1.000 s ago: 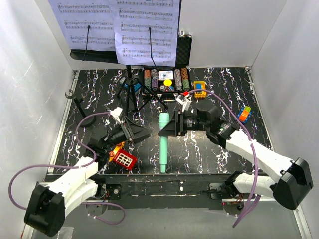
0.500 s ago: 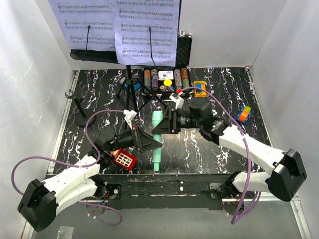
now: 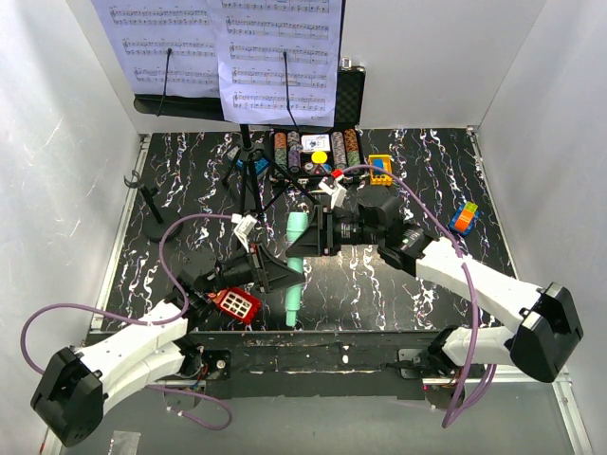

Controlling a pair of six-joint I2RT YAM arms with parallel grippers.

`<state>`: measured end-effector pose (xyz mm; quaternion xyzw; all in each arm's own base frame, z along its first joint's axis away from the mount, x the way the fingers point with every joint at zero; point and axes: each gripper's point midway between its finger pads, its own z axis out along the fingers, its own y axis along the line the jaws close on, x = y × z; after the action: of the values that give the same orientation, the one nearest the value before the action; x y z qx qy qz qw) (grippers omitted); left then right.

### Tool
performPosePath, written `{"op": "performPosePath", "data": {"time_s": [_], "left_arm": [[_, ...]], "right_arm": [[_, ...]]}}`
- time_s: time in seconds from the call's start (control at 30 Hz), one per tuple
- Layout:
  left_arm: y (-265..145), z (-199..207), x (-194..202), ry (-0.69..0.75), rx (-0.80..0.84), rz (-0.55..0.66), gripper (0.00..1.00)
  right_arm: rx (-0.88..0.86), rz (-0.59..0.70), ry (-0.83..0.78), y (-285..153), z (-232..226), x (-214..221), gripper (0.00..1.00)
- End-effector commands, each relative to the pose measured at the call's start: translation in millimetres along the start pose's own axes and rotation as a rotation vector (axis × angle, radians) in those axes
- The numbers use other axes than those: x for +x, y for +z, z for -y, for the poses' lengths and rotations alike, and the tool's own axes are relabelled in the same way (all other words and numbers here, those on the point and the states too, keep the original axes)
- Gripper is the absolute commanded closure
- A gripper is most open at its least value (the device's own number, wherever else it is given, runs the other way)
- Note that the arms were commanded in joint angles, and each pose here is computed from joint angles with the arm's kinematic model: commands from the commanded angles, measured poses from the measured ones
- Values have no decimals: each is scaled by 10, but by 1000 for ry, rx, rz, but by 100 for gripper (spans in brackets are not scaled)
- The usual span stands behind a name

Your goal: Pack up the instrument practice props

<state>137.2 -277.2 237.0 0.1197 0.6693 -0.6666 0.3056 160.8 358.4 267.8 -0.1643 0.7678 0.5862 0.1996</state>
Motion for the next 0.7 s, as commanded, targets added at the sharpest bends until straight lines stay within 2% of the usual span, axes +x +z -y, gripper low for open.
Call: {"op": "performPosePath", "data": {"time_s": [0.0, 0.07, 0.13, 0.2, 0.3, 0.4, 0.53, 0.67], "left_arm": [[-22, -37, -97, 45, -70, 36, 100], [-103, -140, -212, 60, -190, 91, 100], [-360, -390, -313, 67, -437, 154, 100], [-781, -503, -508, 74, -669, 290, 100], [-1580, -626, -749, 33, -993, 572, 100], [-2182, -576, -869, 39, -1210, 743, 100], [-2761, -494, -909, 71, -1498, 831, 100], [-2835, -525, -971, 106, -1609, 843, 100]], "right_arm": [[44, 47, -37, -169, -118, -92, 41], [185, 68, -55, -314, 86, -67, 38], [296, 111, -75, -500, 236, -54, 37], [368, 152, -98, -674, 353, -17, 36], [430, 197, -128, -889, 485, 72, 36], [465, 206, -139, -1002, 600, 175, 36], [472, 186, -148, -1039, 673, 284, 37], [446, 156, -157, -983, 665, 322, 37]]}}
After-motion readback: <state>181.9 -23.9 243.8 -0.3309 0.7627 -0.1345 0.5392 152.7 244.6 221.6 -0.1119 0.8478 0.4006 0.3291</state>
